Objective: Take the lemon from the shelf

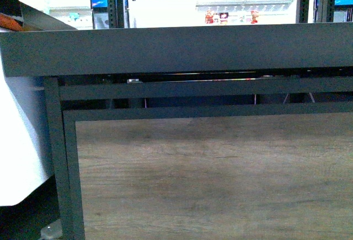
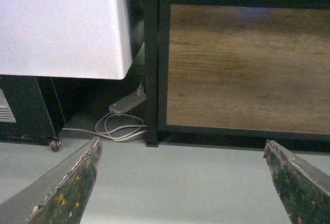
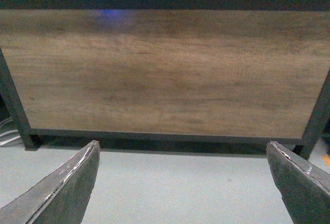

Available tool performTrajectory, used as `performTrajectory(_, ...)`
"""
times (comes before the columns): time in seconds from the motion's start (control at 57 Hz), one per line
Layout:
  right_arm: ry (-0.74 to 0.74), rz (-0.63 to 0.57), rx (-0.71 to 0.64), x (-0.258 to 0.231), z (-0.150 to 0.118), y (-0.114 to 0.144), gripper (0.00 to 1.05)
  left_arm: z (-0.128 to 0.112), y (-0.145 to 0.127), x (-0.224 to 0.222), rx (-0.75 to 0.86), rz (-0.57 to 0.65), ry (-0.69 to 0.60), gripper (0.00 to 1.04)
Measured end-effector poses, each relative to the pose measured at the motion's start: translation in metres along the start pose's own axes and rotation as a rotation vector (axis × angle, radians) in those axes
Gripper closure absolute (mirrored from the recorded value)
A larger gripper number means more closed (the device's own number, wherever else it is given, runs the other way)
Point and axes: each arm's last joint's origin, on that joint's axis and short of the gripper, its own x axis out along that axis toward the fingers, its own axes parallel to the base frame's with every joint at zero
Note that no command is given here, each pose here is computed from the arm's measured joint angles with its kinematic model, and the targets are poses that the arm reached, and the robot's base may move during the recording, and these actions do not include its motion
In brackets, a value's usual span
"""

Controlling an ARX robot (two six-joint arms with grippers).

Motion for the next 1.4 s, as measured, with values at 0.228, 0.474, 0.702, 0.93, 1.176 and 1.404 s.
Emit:
performTrajectory(0.228, 0.0, 0.0, 0.0, 0.0, 0.0, 0.0, 0.07, 0.0, 0.0, 0.0, 0.0, -0.001, 0.0, 0.08)
performTrajectory(0.474, 0.001, 0.0, 0.0, 0.0, -0.0002, 0.0, 0.07, 0.0, 0.0, 0.0, 0.0, 0.0, 0.0, 0.08)
performTrajectory(0.702, 0.001, 0.0, 0.0, 0.0, -0.0002, 0.0, 0.07, 0.0, 0.0, 0.0, 0.0, 0.0, 0.0, 0.08)
performTrajectory(0.93, 0.0, 0.0, 0.0, 0.0, 0.0, 0.0, 0.07, 0.0, 0.0, 0.0, 0.0, 0.0, 0.0, 0.08)
performTrajectory(1.176, 0.0, -0.002, 0.0, 0.0, 0.0, 0.0, 0.07, 0.0, 0.0, 0.0, 0.0, 0.0, 0.0, 0.08)
performTrajectory(1.404, 0.0, 0.0, 0.0, 0.0, 0.0, 0.0, 0.07, 0.0, 0.0, 0.0, 0.0, 0.001, 0.0, 0.08)
